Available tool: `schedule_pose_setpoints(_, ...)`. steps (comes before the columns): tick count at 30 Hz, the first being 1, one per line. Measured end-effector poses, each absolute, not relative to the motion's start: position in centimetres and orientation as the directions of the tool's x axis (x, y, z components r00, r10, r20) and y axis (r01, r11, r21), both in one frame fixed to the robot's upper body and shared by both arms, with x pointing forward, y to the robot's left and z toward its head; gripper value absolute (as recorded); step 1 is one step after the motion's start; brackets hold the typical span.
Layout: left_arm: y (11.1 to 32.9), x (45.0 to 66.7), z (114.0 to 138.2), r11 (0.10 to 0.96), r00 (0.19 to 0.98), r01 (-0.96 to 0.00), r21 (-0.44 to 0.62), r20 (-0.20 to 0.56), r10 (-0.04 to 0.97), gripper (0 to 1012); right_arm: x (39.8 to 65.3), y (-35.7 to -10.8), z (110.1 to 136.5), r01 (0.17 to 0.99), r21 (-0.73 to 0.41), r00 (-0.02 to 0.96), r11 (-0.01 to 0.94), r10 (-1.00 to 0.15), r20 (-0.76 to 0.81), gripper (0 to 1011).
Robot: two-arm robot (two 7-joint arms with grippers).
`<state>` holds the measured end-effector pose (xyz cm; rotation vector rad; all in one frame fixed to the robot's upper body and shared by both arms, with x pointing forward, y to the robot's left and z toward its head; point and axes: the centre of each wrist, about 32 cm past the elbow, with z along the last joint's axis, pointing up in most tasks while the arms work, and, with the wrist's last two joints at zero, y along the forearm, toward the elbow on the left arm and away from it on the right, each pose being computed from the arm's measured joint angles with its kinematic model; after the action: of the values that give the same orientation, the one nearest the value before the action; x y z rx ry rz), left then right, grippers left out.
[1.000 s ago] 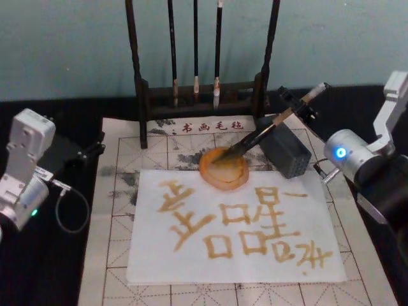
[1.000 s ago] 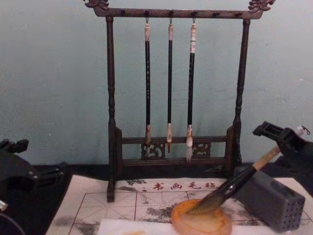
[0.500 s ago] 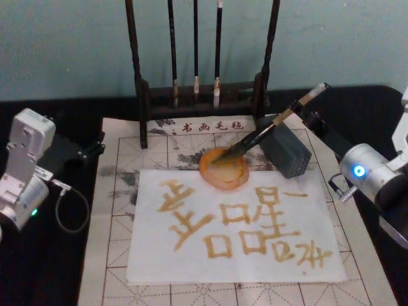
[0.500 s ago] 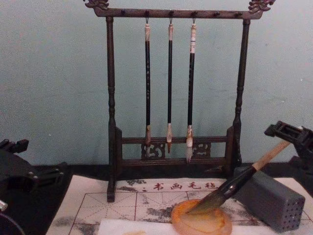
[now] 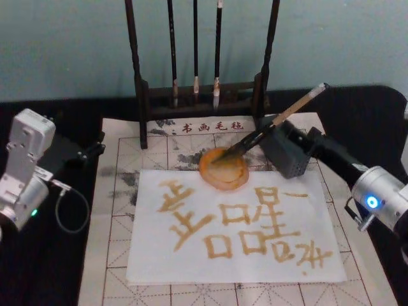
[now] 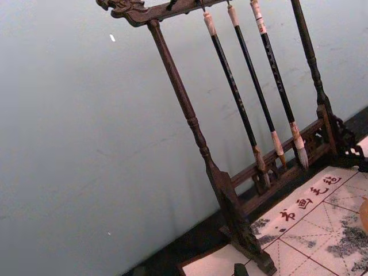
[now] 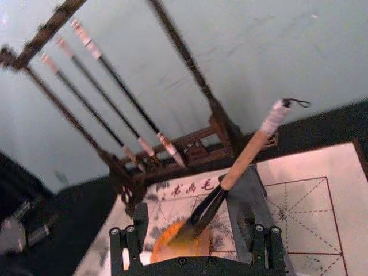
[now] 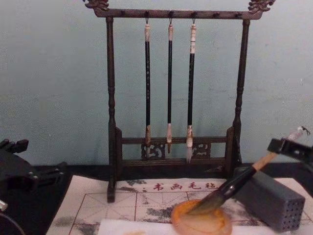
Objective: Pick up the brush from the inkstone, write on the paper, then place the brush back to its original position.
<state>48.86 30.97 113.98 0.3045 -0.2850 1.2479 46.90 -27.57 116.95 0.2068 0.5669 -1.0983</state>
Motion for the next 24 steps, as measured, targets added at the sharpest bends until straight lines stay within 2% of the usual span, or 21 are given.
schedule_pose_setpoints(11, 31.0, 48.9, 114.0, 0.287, 0.292, -0.955, 0.07, 0.374, 0.88, 1001, 45.5, -27.4, 116.1, 0.866, -0.132, 0.444, 0.483, -0.862, -0.244, 1003)
schedule_pose_setpoints(24, 31.0, 48.9, 114.0, 0.287, 0.292, -0.955, 0.07, 0.374, 0.88, 1001, 44.5, -26.9, 114.2, 0.883, -0.116, 0.453, 0.455, -0.89, -0.042, 1003)
